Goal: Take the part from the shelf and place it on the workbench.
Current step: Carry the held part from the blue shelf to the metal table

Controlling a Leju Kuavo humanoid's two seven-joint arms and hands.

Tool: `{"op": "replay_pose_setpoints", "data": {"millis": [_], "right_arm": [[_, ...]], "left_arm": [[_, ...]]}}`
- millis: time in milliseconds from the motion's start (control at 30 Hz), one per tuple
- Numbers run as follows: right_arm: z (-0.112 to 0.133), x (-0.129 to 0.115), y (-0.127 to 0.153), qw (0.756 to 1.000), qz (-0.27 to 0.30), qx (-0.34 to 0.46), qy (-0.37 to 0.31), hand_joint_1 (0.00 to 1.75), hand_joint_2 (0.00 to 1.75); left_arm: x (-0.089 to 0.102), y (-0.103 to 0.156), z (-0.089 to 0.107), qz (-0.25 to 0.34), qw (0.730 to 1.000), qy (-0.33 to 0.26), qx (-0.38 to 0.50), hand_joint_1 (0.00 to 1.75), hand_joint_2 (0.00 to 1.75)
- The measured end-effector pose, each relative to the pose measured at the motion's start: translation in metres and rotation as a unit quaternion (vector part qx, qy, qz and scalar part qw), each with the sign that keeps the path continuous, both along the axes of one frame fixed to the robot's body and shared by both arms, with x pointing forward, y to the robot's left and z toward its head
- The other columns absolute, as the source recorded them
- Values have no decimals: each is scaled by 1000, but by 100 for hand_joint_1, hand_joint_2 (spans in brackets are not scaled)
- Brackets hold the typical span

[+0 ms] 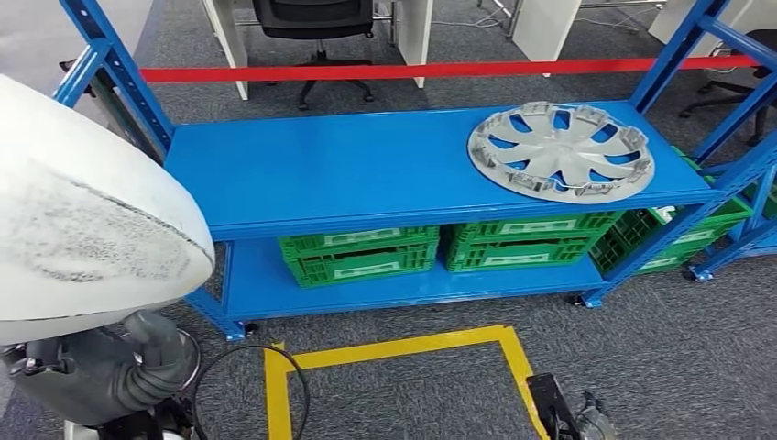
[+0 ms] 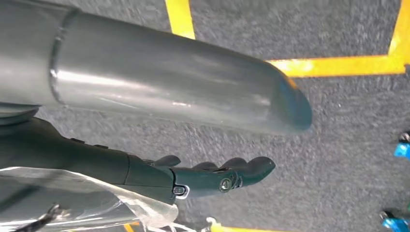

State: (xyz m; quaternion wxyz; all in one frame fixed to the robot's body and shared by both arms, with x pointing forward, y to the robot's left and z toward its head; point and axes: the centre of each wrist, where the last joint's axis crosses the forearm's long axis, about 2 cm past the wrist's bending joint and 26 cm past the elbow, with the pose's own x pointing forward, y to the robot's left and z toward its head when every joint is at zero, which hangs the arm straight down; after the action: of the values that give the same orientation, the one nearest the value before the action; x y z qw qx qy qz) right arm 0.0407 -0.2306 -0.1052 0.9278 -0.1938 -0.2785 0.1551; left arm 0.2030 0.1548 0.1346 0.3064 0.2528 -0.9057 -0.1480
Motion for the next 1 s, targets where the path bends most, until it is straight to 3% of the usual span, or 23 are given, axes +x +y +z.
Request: {"op": "replay_pose_setpoints", "data": {"millis": [367, 1000], "right_arm": [[0, -1, 0, 1000, -17, 0, 1, 0, 0], [0, -1, 2, 998, -56, 25, 4, 0, 0]], "left_arm": [[-2, -2, 0, -4, 1000, 12, 1, 175, 175], [3, -12, -1, -61, 997, 37, -12, 175, 175]]}}
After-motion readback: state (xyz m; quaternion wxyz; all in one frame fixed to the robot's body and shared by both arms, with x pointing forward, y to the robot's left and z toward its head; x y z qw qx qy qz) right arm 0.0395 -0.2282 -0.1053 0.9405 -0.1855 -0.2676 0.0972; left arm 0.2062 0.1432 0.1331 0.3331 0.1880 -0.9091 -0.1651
